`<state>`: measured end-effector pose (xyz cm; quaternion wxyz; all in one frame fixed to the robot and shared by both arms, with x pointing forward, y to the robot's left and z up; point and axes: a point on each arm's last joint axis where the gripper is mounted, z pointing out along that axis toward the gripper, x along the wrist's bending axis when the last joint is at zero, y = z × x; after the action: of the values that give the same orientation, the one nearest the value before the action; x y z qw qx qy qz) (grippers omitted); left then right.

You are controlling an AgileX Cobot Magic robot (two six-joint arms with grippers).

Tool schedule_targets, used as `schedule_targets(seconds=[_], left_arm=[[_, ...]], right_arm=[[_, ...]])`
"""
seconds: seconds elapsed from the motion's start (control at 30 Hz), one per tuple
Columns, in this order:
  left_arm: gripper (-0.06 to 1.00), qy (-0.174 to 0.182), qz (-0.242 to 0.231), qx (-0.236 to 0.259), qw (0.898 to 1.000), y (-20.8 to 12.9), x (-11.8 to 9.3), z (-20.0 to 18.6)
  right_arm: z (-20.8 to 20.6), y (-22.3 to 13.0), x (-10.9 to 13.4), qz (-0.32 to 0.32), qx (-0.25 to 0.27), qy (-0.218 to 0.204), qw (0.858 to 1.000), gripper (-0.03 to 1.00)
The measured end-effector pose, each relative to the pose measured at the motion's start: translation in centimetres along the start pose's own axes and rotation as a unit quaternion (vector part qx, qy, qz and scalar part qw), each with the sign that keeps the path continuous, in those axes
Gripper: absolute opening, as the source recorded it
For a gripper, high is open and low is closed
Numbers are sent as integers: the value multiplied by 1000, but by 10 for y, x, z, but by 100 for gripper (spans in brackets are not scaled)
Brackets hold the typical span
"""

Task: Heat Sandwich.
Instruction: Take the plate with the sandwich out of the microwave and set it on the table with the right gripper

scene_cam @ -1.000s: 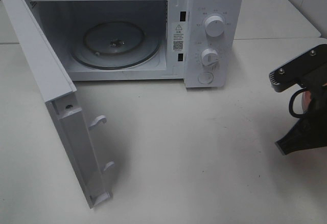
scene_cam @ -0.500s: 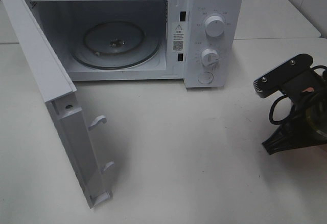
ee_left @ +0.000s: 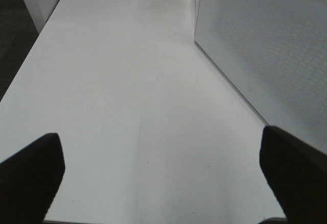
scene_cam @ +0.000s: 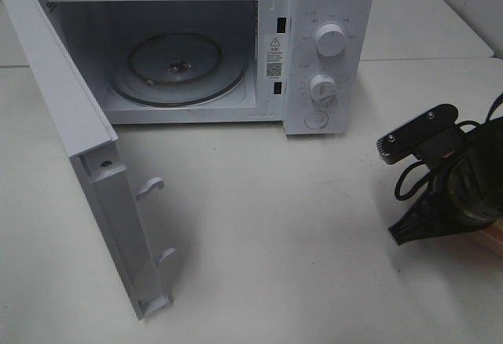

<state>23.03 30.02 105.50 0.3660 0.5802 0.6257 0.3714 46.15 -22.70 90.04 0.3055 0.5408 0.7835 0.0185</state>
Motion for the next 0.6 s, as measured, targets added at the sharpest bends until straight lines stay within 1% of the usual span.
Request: schedule_targets(seconds=[0.4, 0.6], left_arm=[[96, 0, 0, 0, 1000, 0, 0, 0], [96, 0, 0, 0, 1000, 0, 0, 0]], right_arm=[[21, 0, -11, 11, -2, -16, 1000, 3], [31, -2, -9, 15, 5, -14, 1000, 3]])
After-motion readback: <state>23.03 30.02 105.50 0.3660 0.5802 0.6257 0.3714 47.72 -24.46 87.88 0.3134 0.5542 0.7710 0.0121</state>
